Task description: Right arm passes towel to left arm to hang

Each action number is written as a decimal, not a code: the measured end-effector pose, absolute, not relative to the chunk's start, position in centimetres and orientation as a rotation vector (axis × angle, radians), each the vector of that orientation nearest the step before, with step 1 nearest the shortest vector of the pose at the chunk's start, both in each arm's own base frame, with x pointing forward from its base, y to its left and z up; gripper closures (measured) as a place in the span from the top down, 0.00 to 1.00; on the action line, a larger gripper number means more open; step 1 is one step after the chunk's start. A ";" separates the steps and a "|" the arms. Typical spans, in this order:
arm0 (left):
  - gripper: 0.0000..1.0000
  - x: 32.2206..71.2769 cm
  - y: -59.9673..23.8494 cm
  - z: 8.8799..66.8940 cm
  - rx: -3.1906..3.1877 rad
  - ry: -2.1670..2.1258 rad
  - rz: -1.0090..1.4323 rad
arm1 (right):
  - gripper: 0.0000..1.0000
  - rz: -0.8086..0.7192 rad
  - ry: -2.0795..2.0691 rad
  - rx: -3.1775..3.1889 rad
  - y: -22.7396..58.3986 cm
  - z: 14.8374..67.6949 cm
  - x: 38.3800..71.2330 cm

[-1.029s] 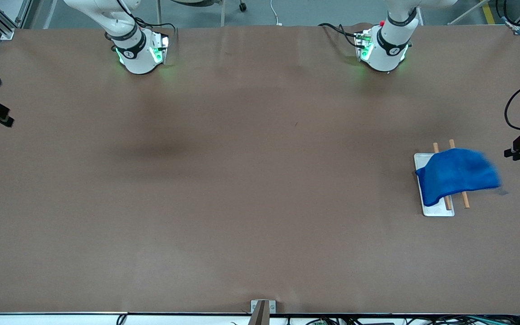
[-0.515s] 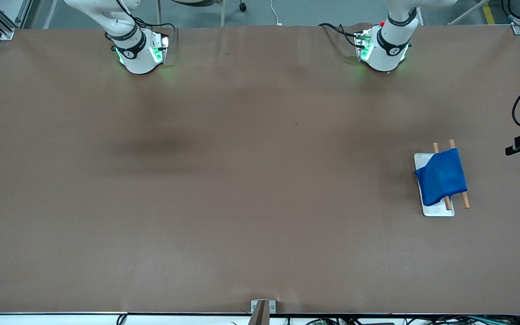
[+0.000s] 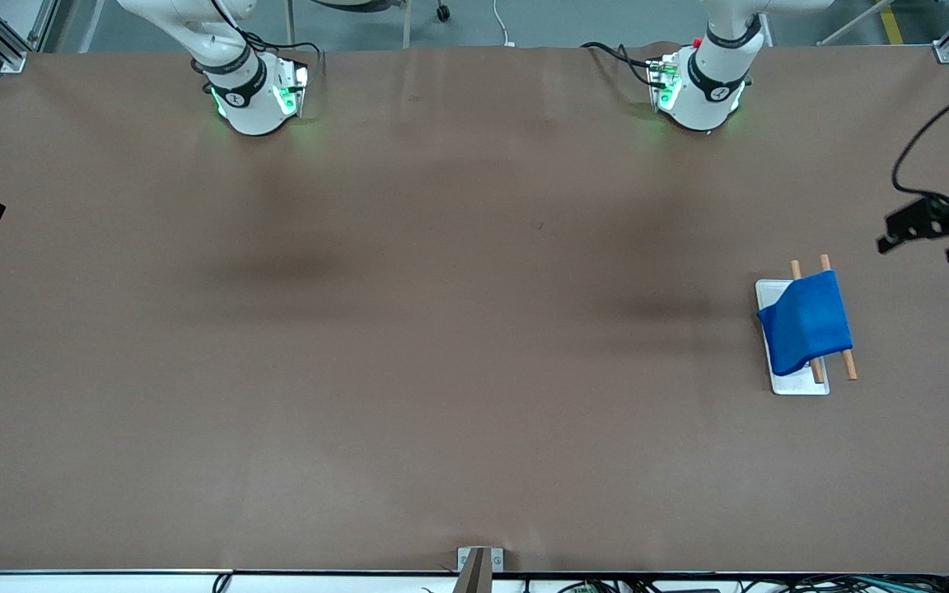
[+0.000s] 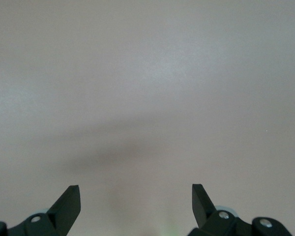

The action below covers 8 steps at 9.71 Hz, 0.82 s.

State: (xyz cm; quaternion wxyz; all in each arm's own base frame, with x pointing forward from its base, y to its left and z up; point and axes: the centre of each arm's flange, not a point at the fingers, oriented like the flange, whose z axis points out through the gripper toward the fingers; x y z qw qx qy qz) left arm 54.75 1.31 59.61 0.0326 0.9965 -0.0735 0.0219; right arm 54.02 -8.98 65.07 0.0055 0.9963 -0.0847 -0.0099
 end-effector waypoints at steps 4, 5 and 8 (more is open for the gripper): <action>1.00 52.7 -1.7 67.4 3.071 -0.203 0.088 | 1.00 -0.031 -0.274 3.122 -9.2 65.1 54.0; 1.00 52.5 -1.7 68.5 3.075 -0.128 0.089 | 1.00 -0.031 -0.277 3.123 -9.2 65.1 54.0; 1.00 53.4 -1.7 67.9 3.081 -0.054 0.043 | 1.00 -0.031 -0.284 3.126 -9.2 65.1 54.0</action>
